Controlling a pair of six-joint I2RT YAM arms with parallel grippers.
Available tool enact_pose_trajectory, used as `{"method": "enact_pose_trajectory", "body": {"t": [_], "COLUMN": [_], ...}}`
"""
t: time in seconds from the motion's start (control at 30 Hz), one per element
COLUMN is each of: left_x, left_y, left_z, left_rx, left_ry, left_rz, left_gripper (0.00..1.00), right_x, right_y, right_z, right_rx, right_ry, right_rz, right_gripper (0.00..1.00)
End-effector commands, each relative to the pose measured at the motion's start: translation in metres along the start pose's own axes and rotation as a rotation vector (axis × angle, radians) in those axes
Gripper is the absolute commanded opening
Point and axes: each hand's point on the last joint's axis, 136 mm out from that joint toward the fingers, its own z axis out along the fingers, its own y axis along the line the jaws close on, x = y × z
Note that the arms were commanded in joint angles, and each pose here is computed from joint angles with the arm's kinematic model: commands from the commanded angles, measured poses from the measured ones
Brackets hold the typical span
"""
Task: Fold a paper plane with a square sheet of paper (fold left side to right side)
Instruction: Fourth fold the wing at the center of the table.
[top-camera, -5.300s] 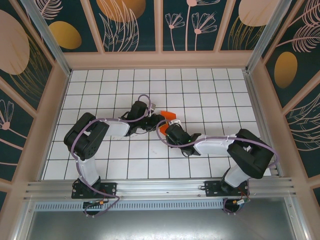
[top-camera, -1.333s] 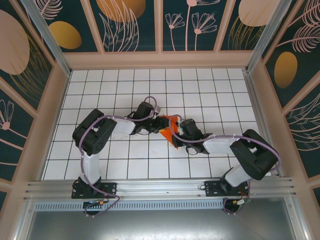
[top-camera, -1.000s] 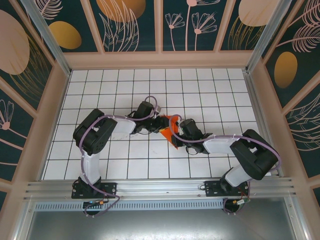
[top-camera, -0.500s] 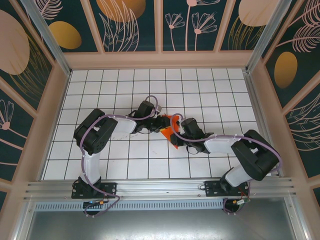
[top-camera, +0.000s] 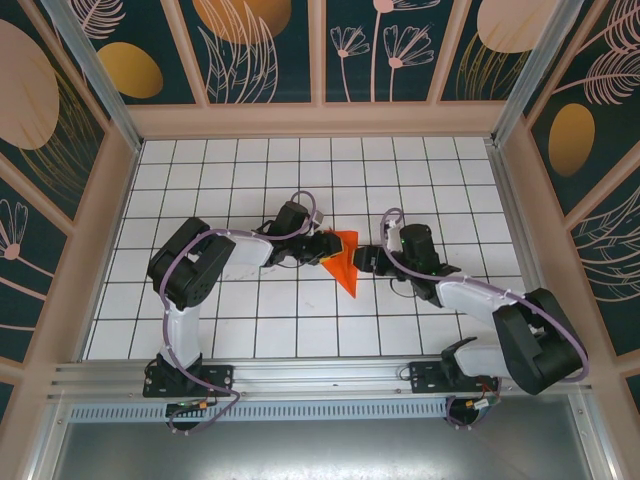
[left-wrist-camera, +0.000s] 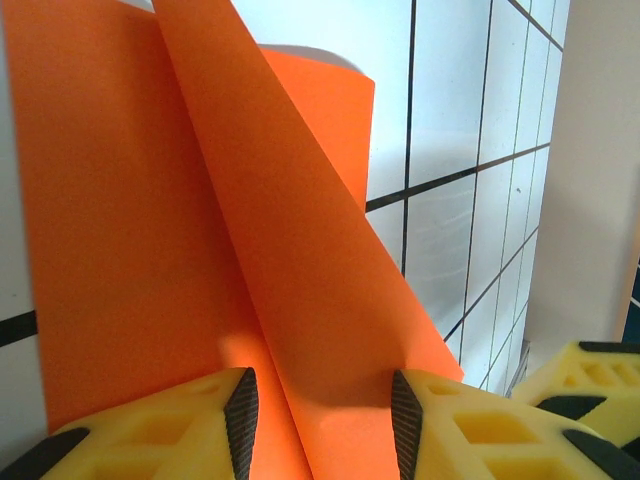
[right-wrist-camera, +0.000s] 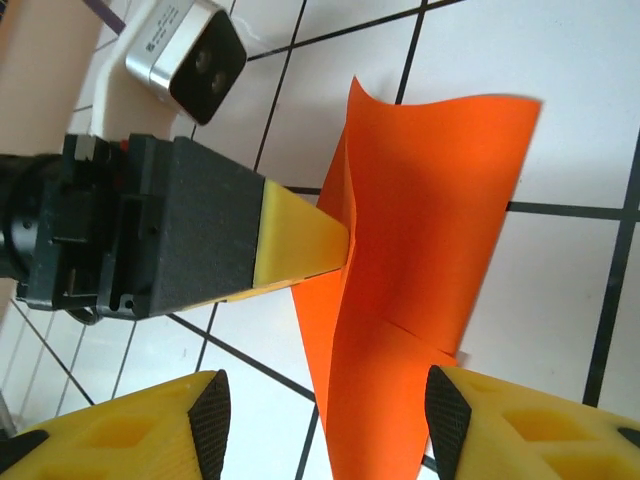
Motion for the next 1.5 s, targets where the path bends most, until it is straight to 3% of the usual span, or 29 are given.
{"method": "enact_pose_trajectory", "body": {"t": [0.0,0.7,1.13,1.47], "left_x": [0.004,0.003,0.004,0.004], "left_y": [0.019,0.018,0.019,0.019], "left_z": [0.005,0.004,0.004,0.003], "left_rx": [-0.068,-0.067,-0.071,-0.073], "left_ry": [0.005,0.001,0.002,0.002], "left_rz": [-0.006,-0.006,-0.005,-0.006], "left_gripper": [0.44,0.43,0.43,0.44], "right_x": [-0.006,0.004,0.011,0.018], "right_y": [0.016,0.004,-0.013,-0.034], "right_z": [0.006,0.048,0.052,0.051], "right_rx": [-0.09,-0.115,-0.03,0.08], "right_ry": [0.023,0.126,0.15,0.165], "right_rz": [0.019,0.107,0.103,0.098], "right_gripper": [0.56,0.33,0.03,0.01]}}
